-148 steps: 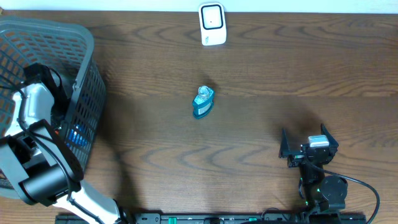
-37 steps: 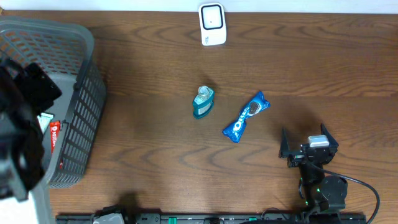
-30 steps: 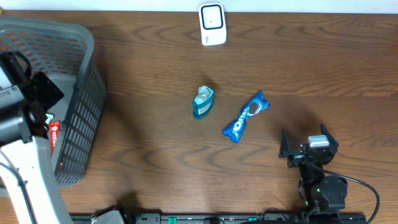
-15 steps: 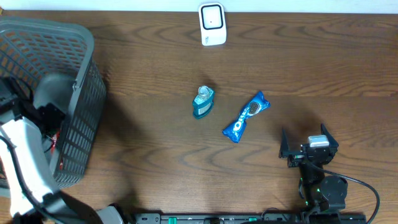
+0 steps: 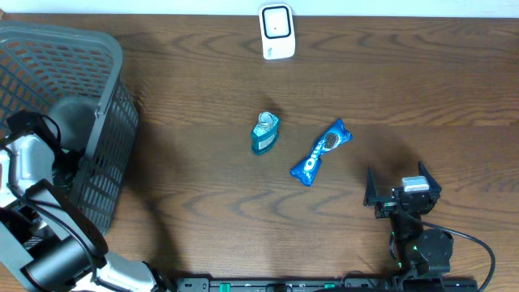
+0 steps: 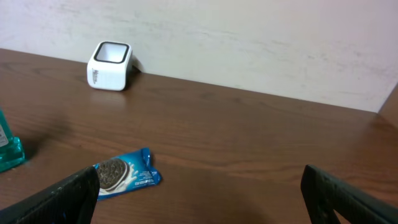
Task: Scan the item barcode
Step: 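Reach left gripper into basket and grasp the red Nescafe stick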
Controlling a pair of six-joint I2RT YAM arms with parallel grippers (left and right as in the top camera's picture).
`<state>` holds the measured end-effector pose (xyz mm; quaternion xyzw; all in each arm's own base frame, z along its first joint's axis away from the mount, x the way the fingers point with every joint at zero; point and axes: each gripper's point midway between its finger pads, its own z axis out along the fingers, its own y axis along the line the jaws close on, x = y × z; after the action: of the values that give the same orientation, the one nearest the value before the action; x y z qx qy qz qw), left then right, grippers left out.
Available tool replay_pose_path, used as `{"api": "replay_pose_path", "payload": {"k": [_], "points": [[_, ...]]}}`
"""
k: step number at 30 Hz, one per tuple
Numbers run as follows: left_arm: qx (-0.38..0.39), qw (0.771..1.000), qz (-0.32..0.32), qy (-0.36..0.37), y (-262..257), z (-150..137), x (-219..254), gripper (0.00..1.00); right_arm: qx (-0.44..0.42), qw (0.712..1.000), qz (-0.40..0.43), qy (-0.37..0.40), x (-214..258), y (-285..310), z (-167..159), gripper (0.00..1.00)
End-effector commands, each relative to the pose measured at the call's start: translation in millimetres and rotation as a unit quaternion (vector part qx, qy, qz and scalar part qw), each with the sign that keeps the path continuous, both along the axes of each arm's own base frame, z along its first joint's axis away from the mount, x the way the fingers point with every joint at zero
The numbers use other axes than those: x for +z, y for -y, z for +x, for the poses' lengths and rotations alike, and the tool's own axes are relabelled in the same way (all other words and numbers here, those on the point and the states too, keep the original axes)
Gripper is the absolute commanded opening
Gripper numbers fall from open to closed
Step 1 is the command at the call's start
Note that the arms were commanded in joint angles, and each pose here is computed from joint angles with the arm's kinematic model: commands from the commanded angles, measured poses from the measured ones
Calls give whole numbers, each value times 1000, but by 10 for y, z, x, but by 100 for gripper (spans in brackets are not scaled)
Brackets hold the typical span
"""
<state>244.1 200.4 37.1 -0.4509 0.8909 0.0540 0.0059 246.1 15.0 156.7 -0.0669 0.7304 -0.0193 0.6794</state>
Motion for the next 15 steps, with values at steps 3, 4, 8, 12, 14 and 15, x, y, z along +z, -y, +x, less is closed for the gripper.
{"api": "replay_pose_path", "payload": {"k": [3,4,8,12,14,15], "points": [[-16,1000,10,17,-70,86,-21,99,-3,1000,4,0,0,13,-2,99],[-17,1000,12,19,-78,98,-27,99,-3,1000,4,0,0,13,-2,99],[-25,999,13,20,-48,57,-166,99,-3,1000,4,0,0,13,-2,99],[-25,1000,6,11,39,-60,-342,92,-3,1000,4,0,0,13,-2,99],[-24,1000,0,3,87,-125,-397,59,-3,1000,4,0,0,13,-2,99],[-22,1000,-4,-2,115,-162,-423,44,-3,1000,4,1,1,13,-2,99]]}}
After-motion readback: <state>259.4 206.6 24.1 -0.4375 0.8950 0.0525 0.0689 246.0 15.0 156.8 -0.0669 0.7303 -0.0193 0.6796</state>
